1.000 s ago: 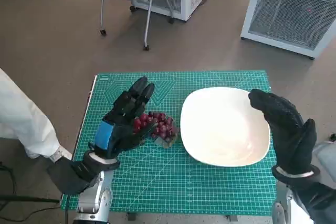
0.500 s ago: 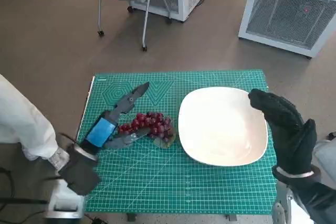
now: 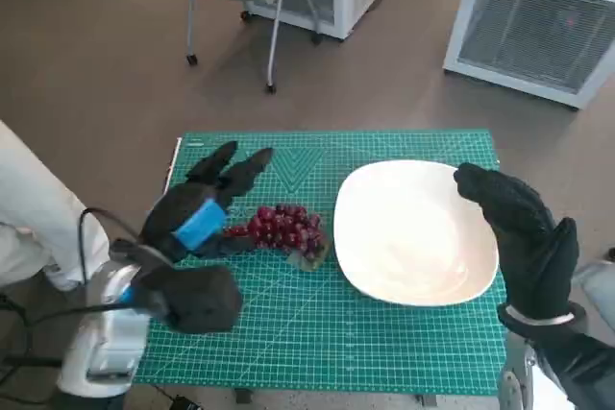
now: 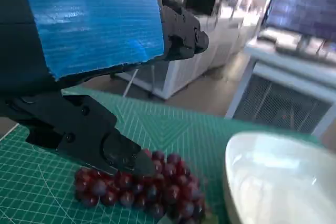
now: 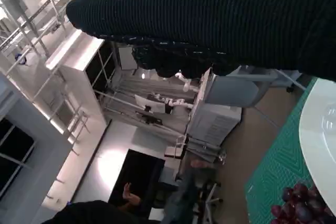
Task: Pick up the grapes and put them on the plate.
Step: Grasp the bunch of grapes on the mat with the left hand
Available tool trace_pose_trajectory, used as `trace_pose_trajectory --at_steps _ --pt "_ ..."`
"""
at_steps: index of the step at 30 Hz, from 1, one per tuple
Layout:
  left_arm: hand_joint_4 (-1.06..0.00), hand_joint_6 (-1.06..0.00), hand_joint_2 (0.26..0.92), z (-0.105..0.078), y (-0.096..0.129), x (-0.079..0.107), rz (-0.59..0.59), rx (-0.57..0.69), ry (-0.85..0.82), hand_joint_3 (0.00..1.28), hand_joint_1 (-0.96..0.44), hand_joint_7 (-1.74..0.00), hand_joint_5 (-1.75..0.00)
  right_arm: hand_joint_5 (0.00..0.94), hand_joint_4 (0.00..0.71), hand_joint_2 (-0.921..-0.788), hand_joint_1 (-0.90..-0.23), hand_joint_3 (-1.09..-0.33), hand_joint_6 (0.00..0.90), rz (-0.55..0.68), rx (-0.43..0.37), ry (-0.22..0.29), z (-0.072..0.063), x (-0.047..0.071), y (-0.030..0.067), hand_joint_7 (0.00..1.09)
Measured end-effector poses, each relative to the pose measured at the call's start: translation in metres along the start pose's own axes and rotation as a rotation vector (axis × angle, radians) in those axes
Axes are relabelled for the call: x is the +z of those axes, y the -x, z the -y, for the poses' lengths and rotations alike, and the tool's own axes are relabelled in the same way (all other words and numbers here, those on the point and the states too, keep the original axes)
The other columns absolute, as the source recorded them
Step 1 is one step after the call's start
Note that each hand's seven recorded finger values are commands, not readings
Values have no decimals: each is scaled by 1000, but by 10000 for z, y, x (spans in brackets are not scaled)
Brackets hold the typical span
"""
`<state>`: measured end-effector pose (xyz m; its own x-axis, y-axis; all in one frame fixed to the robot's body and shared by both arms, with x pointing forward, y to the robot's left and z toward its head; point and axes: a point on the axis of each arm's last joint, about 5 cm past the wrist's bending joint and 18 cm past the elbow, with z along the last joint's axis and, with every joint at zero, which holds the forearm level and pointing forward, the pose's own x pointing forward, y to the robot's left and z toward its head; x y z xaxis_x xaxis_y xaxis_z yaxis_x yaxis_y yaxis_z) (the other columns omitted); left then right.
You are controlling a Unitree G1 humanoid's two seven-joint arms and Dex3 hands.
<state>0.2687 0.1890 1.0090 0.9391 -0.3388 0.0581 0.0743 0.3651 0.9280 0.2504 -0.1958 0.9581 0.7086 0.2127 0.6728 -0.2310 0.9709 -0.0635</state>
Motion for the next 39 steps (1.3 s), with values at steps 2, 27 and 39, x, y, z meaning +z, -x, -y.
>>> trace_pose_trajectory --at_steps 2,27,39 --pt "-34 -219 728 27 -47 3 -14 -16 -10 3 -276 -14 -6 2 492 -921 -478 -561 115 0 -1 1 3 1 2 676" --pt "-47 -230 735 233 -465 70 -109 -160 -50 1 -262 -4 0 2 493 -921 -473 -561 120 -2 -6 5 15 3 17 675" --pt "-35 -223 739 462 -882 130 -272 -382 -79 2 -241 0 0 2 493 -921 -472 -562 123 -5 -6 3 11 -2 20 676"
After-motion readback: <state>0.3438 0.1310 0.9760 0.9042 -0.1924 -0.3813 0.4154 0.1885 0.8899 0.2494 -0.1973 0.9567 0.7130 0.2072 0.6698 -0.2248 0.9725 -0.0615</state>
